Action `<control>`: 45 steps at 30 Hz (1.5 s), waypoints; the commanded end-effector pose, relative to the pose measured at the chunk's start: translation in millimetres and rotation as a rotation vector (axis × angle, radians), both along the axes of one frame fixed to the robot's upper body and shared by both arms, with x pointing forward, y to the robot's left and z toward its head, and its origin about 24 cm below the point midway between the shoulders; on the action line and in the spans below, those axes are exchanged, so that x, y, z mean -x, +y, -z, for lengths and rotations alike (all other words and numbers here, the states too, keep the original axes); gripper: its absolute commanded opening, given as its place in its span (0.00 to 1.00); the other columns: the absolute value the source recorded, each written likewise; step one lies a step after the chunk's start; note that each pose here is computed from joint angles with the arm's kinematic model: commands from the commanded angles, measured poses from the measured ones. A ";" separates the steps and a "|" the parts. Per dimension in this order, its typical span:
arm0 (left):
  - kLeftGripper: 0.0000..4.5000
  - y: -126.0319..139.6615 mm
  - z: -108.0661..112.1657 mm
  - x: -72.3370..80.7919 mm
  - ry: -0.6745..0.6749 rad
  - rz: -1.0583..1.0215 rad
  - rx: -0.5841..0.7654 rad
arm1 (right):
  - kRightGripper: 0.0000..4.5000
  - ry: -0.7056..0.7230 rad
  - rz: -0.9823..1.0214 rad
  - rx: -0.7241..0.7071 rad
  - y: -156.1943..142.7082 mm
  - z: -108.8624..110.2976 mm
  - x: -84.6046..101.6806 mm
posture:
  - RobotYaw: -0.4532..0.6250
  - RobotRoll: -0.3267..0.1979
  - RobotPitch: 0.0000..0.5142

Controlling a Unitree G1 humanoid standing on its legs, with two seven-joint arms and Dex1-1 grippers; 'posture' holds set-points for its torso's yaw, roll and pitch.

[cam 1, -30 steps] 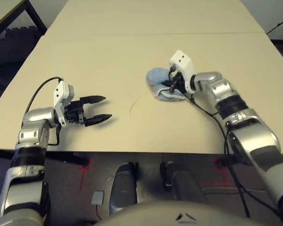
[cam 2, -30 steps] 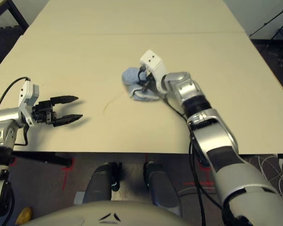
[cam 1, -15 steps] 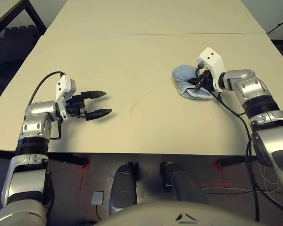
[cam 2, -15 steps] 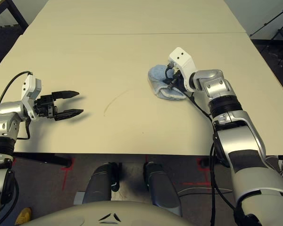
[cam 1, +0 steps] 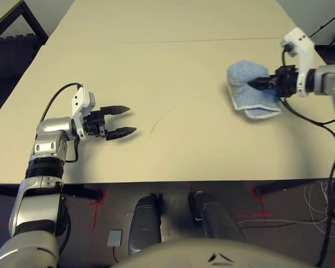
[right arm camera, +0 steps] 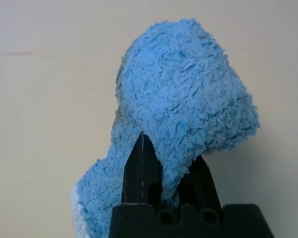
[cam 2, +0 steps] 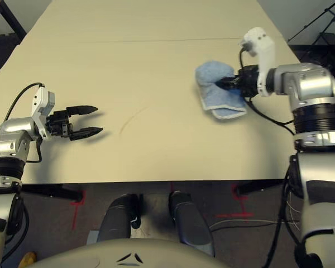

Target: Wipe the water off the table with a rag.

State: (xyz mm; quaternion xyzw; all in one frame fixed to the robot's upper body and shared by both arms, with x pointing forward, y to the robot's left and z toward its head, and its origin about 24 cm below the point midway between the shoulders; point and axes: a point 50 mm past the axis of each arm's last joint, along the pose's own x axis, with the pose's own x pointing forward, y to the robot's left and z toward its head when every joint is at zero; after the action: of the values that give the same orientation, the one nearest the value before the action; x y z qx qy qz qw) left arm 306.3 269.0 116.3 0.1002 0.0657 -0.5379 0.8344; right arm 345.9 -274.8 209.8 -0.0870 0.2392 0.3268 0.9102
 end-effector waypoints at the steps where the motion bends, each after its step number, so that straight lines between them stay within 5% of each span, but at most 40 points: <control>1: 1.00 -3.0 -1.0 -4.0 -0.006 0.012 -0.012 | 0.00 0.019 0.028 0.037 -13.6 10.6 1.4 | 0.20 0.62 0.18; 18: 1.00 8.4 -10.6 -2.5 -0.026 -0.012 -0.029 | 0.00 0.022 0.096 0.106 -14.9 60.2 -16.8 | 0.24 0.62 0.22; 23: 1.00 13.5 -15.5 -2.7 -0.043 -0.054 -0.018 | 0.38 -0.053 0.180 0.139 -19.2 60.7 -22.6 | 0.25 0.62 0.24; 30: 1.00 26.3 -24.0 1.4 -0.062 -0.137 0.040 | 0.97 -0.263 0.236 -0.078 -40.3 25.9 -16.2 | 0.26 0.62 0.27; 38: 1.00 38.3 -31.2 4.6 -0.108 -0.233 0.055 | 0.99 -0.569 0.421 -0.384 -85.9 -14.8 8.8 | 0.26 0.62 0.29; 45: 1.00 55.5 -44.9 -9.1 -0.279 -0.632 0.270 | 0.99 -0.632 0.436 -0.404 -99.6 7.0 27.0 | 0.26 0.62 0.30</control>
State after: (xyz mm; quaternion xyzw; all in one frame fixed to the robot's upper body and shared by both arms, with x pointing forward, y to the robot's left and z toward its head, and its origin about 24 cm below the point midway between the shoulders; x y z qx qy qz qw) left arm 314.8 319.3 160.3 0.0525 -0.0735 -0.2795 0.9559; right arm 323.4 -371.7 203.3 0.0547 -0.0905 0.1247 0.9865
